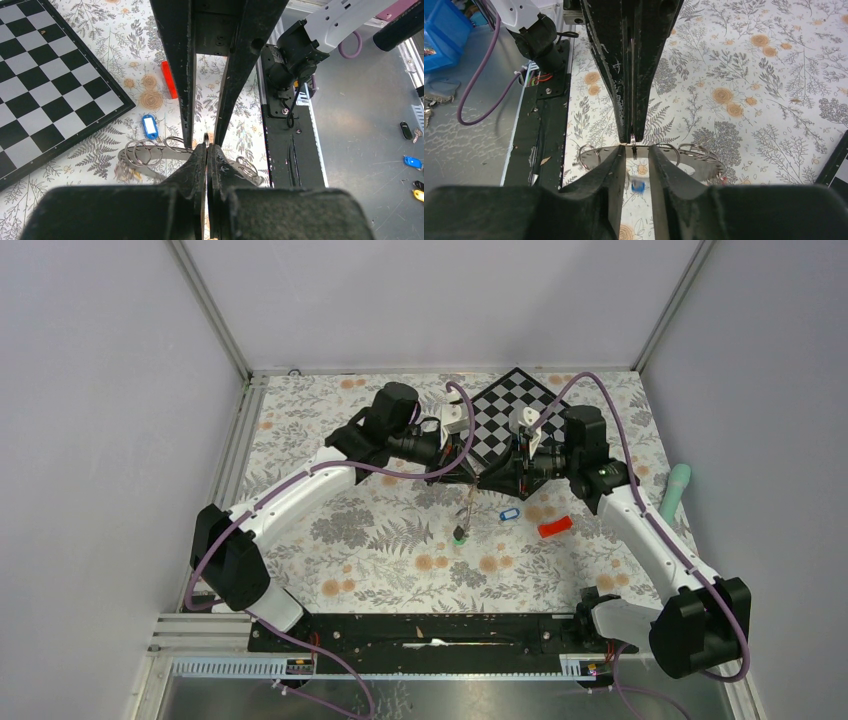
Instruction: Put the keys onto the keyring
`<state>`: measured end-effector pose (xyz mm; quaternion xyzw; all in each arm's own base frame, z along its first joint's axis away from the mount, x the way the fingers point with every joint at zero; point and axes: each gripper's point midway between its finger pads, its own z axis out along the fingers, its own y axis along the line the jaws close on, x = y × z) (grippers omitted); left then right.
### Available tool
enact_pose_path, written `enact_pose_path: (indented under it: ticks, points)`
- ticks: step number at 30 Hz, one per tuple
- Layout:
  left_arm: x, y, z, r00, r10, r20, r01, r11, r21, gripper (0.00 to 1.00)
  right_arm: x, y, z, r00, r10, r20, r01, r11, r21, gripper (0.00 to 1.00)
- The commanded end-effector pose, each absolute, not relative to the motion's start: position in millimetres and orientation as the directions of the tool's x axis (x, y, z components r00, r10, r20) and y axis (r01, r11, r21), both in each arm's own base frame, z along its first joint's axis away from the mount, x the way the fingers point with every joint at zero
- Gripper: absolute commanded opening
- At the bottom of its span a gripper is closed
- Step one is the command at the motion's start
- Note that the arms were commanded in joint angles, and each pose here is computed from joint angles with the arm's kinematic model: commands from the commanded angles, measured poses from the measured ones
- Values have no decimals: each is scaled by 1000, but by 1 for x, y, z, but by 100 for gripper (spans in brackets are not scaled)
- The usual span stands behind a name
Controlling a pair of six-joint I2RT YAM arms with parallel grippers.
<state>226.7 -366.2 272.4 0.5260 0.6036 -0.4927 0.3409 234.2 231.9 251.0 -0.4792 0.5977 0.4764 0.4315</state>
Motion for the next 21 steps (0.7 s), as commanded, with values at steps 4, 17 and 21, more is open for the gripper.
enact_pose_path:
  ticks: [4, 17, 21]
  points:
    - [230, -370, 293, -151, 234, -960, 984, -59, -170, 0, 228, 238, 255, -160, -130, -979, -987, 31, 157, 18]
    - [233, -370, 285, -144, 249, -958, 986, -48, -161, 0, 228, 240, 261, -127, -106, -986, -992, 10, 127, 0]
    - [234, -367, 284, -118, 256, -959, 990, -48, -135, 0, 228, 239, 262, -121, -105, -987, -993, 7, 121, 0]
